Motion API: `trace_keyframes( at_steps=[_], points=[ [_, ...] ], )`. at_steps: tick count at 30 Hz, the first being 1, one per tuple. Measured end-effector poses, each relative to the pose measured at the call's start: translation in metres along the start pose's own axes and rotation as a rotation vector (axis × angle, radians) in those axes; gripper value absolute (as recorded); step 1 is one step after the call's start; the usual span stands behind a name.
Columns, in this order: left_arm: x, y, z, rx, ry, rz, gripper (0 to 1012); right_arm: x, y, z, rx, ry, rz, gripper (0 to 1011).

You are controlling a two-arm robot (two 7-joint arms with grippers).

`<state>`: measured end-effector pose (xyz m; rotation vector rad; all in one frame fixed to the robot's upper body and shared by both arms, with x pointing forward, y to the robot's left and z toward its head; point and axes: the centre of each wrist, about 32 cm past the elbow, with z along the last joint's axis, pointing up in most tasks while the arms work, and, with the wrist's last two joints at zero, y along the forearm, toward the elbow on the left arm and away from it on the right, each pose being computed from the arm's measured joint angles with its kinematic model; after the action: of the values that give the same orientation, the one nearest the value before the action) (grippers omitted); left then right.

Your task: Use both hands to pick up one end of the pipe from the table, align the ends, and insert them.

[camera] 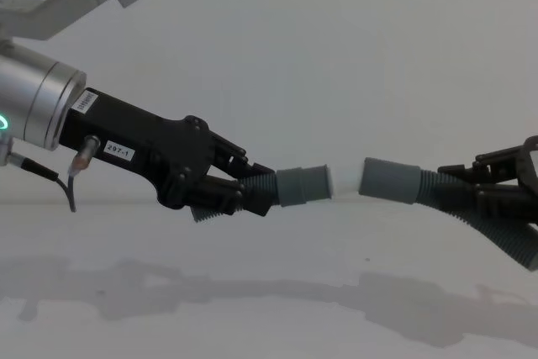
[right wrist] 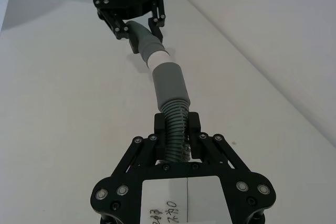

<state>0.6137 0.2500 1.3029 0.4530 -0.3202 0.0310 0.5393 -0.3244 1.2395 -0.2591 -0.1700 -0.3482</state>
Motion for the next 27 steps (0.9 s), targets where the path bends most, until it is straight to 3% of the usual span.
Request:
trace_keyframes(
  at_steps=[27],
  points=[
    [-0.0016,-0.0001,0.0062,0.015,-0.019,-0.022,306,0.0018,-0.0010,0.0033,-0.014,-0.056,0.062,240]
  ],
)
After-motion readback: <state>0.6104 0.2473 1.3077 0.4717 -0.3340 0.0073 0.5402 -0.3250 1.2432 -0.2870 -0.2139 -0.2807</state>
